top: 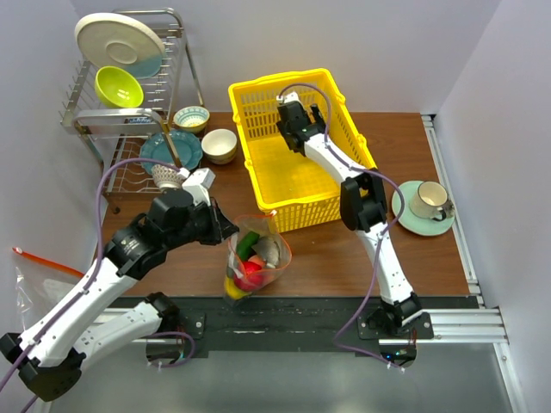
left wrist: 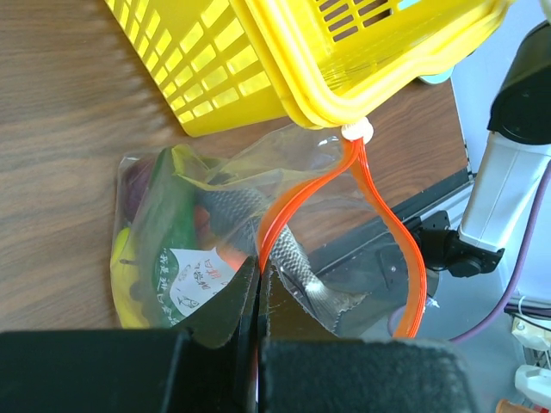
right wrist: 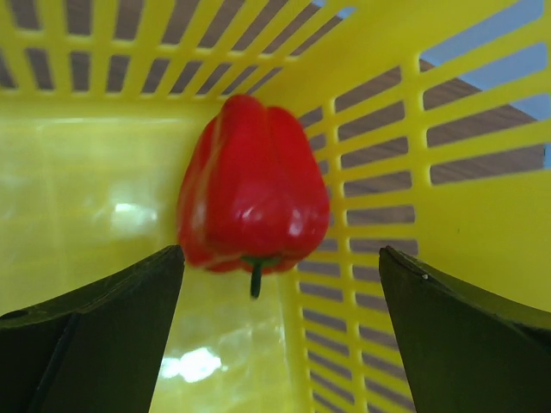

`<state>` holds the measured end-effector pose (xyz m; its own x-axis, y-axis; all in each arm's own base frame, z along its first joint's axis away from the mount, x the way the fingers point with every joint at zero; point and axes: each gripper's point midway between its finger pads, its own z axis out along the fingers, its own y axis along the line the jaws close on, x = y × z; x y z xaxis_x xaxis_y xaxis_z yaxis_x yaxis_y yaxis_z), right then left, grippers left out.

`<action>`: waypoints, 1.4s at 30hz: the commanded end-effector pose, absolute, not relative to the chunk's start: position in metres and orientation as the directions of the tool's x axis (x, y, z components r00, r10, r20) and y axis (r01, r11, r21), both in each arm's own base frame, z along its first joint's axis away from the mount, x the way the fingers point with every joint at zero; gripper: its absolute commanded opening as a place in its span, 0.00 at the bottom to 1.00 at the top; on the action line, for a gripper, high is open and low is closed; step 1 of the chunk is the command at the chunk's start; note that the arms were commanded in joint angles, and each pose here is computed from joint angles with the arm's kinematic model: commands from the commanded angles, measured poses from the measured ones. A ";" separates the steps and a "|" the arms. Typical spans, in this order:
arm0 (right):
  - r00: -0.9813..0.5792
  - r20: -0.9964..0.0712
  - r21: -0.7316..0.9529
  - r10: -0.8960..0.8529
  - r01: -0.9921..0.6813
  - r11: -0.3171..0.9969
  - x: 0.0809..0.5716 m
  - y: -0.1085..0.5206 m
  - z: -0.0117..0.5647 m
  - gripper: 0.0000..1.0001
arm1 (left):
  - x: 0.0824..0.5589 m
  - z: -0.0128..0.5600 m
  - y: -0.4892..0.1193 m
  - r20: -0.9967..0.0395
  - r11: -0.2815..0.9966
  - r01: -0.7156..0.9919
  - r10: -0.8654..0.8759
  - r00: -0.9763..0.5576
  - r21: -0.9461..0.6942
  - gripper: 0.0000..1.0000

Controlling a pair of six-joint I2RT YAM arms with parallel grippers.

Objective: Place the food in the zip-top bag and seal the zipper
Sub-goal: Pick up the fake vegetable from the bin, then place the fake vegetable in the zipper food storage bag.

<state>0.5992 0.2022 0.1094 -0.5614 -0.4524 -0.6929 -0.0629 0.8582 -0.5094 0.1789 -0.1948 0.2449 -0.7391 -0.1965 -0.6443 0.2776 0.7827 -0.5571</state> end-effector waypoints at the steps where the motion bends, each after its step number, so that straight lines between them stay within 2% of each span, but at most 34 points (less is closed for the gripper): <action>1: -0.475 -0.757 -0.513 -0.449 0.006 0.858 0.631 0.201 0.112 0.98 | 0.189 0.256 -0.203 -0.675 0.766 0.310 -0.210 -0.707 -0.563 0.00; 7: -0.487 -0.758 -0.485 -0.435 -0.026 0.874 0.638 0.210 0.080 0.96 | 0.196 0.256 -0.207 -0.677 0.775 0.312 -0.193 -0.710 -0.549 0.00; 10: -0.506 -0.759 -0.470 -0.410 -0.009 0.882 0.633 0.206 0.074 0.85 | 0.198 0.253 -0.206 -0.678 0.782 0.307 -0.192 -0.710 -0.543 0.00; 11: -0.521 -0.748 -0.476 -0.412 -0.011 0.879 0.629 0.203 0.066 0.76 | 0.198 0.253 -0.207 -0.679 0.782 0.309 -0.190 -0.709 -0.542 0.00; 12: -0.514 -0.760 -0.463 -0.399 -0.002 0.886 0.628 0.204 0.074 0.71 | 0.198 0.252 -0.207 -0.678 0.781 0.310 -0.189 -0.710 -0.542 0.00; 14: -0.520 -0.757 -0.461 -0.396 -0.004 0.888 0.622 0.203 0.073 0.64 | 0.197 0.253 -0.207 -0.679 0.779 0.311 -0.191 -0.709 -0.544 0.00; 17: -0.486 -0.786 -0.438 -0.383 0.001 0.899 0.615 0.208 0.104 0.57 | 0.194 0.253 -0.205 -0.678 0.778 0.313 -0.188 -0.711 -0.544 0.00; 23: -0.404 -0.831 -0.409 -0.382 -0.019 0.912 0.586 0.230 0.182 0.57 | 0.189 0.258 -0.197 -0.687 0.779 0.306 -0.210 -0.696 -0.548 0.00; 33: -0.302 -0.890 -0.322 -0.341 -0.112 0.940 0.495 0.271 0.286 0.59 | 0.171 0.251 -0.185 -0.682 0.767 0.308 -0.220 -0.698 -0.563 0.00; 37: -0.296 -0.900 -0.266 -0.319 -0.206 0.942 0.451 0.287 0.309 0.56 | 0.164 0.250 -0.178 -0.686 0.767 0.310 -0.224 -0.692 -0.562 0.00; 42: -0.319 -0.905 -0.125 -0.281 -0.432 0.893 0.374 0.317 0.327 0.49 | 0.161 0.247 -0.175 -0.692 0.770 0.311 -0.224 -0.686 -0.557 0.00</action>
